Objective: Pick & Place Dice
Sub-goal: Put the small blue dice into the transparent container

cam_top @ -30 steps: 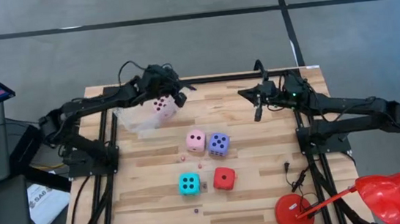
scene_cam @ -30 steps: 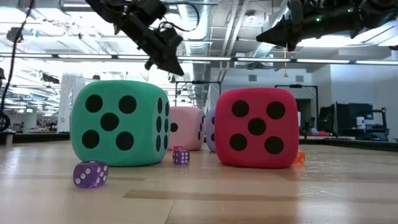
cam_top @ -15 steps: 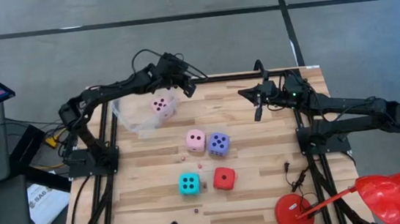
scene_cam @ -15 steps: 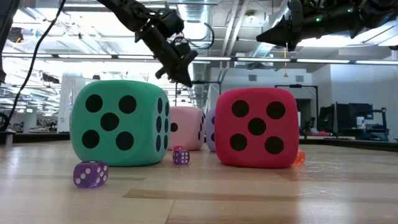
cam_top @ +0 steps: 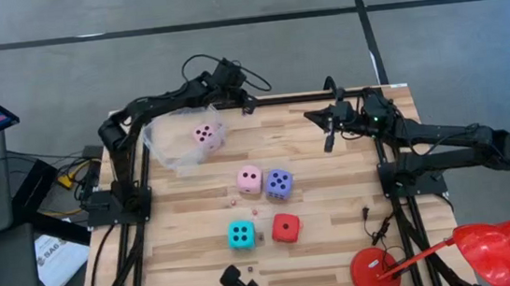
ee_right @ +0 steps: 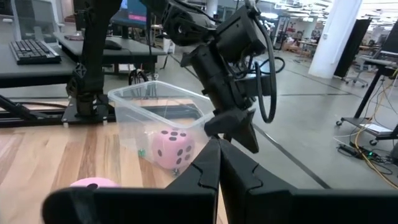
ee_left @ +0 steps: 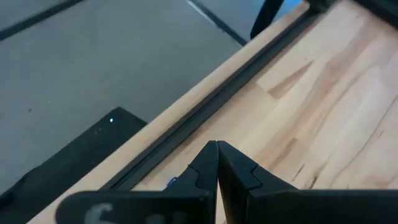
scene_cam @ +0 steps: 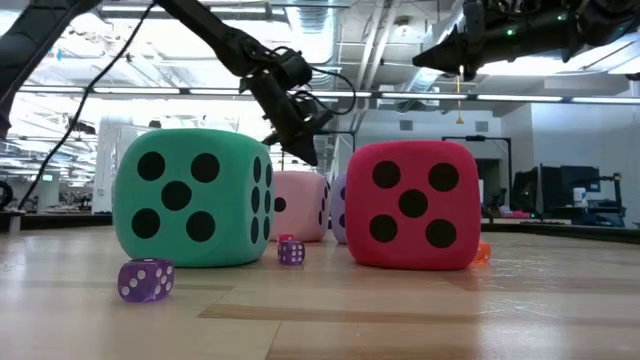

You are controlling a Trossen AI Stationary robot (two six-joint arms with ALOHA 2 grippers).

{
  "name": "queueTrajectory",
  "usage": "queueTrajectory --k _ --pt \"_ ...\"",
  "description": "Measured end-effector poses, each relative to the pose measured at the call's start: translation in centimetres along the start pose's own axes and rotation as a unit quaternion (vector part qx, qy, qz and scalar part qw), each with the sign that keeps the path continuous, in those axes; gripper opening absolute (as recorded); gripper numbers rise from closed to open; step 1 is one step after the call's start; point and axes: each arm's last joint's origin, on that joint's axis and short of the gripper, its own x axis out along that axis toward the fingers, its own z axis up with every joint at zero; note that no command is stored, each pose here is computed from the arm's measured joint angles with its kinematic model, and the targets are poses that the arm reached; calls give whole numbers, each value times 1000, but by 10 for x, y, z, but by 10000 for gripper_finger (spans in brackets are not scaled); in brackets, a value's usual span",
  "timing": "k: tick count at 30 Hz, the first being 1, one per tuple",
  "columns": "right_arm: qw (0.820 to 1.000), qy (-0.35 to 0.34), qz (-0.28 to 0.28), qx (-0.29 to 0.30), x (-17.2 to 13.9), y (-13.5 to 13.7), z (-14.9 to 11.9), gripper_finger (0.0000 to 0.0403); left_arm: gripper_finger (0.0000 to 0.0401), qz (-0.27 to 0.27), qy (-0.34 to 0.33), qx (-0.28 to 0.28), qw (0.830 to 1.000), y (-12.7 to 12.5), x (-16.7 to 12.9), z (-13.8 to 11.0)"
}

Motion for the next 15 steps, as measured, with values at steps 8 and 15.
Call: queueTrajectory --k 8,15 --pt "1000 -9 -13 0 0 -5 1 0 0 8 48 11 999 2 28 12" --pt "1000 -13 -13 -1 0 -5 2 0 0 -8 85 2 996 3 51 5"
